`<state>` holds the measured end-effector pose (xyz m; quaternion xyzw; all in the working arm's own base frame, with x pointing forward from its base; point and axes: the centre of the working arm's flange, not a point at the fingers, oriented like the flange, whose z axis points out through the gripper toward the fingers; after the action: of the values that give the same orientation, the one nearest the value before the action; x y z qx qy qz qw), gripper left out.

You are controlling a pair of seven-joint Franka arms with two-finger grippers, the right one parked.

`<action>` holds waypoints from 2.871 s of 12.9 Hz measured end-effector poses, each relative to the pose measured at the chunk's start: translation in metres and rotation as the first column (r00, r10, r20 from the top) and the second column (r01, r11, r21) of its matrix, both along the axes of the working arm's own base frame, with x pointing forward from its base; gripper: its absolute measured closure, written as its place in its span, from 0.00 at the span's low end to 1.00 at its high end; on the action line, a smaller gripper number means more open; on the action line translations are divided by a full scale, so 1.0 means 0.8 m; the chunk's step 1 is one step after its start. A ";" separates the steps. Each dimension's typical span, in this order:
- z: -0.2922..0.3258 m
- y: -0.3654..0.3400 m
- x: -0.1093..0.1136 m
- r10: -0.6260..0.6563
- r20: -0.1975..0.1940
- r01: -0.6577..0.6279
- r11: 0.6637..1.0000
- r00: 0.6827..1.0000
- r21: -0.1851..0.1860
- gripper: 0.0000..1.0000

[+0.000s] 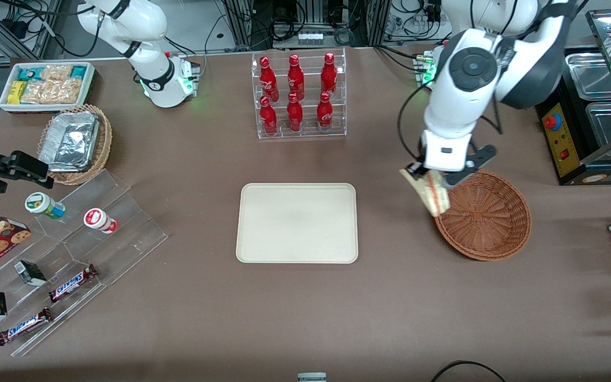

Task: Place sandwich from basket to tray
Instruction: 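Lift the sandwich out of the basket and carry it toward the white tray, then lower the held sandwich onto the middle of the white tray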

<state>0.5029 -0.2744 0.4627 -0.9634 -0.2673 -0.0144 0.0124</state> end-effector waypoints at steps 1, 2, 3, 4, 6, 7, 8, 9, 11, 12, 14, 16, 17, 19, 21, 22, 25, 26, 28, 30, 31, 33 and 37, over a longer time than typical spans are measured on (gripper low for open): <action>-0.015 -0.019 0.004 -0.030 0.012 0.030 0.999 0.999 -0.020 0.81; -0.034 -0.039 0.007 -0.053 0.022 0.054 0.998 0.998 -0.036 0.81; -0.056 -0.060 0.007 -0.073 0.029 0.074 0.996 0.997 -0.047 0.81; -0.078 -0.080 0.007 -0.091 0.037 0.093 0.994 0.995 -0.055 0.81; -0.114 -0.110 0.007 -0.102 0.057 0.106 0.992 0.993 -0.069 0.81; -0.126 -0.122 0.008 -0.103 0.065 0.107 0.991 0.993 -0.074 0.81; -0.137 -0.136 0.008 -0.105 0.065 0.110 0.991 0.992 -0.075 0.81; -0.149 -0.151 0.007 -0.111 0.059 0.115 0.991 0.992 -0.072 0.81; -0.167 -0.178 0.005 -0.129 0.052 0.133 0.989 0.990 -0.068 0.81; -0.174 -0.191 0.005 -0.142 0.052 0.145 0.987 0.989 -0.067 0.81; -0.188 -0.213 0.000 -0.193 0.059 0.195 0.980 0.979 -0.044 0.81; -0.202 -0.219 -0.004 -0.274 0.066 0.274 0.962 0.959 0.006 0.81; -0.207 -0.218 -0.003 -0.322 0.060 0.322 0.947 0.945 0.019 0.81; -0.217 -0.216 -0.003 -0.413 0.043 0.412 0.911 0.910 0.032 0.81; -0.226 -0.220 -0.006 -0.450 0.033 0.449 0.893 0.893 0.034 0.81; -0.232 -0.226 -0.009 -0.459 0.030 0.458 0.888 0.888 0.033 0.81; -0.256 -0.249 -0.016 -0.482 0.032 0.481 0.876 0.876 0.029 0.81; -0.263 -0.257 -0.021 -0.490 0.029 0.490 0.872 0.871 0.029 0.81; -0.276 -0.264 -0.028 -0.499 0.019 0.498 0.867 0.867 0.032 0.81; -0.290 -0.265 -0.028 -0.497 0.018 0.496 0.868 0.868 0.031 0.81; -0.297 -0.265 -0.028 -0.495 0.017 0.494 0.869 0.869 0.031 0.82; -0.301 -0.265 -0.026 -0.490 0.019 0.489 0.872 0.872 0.031 0.83; -0.280 -0.264 -0.014 -0.461 0.034 0.460 0.888 0.887 0.034 0.41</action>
<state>0.4918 -0.4853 0.2386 -0.9986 -0.0316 -0.0401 0.0151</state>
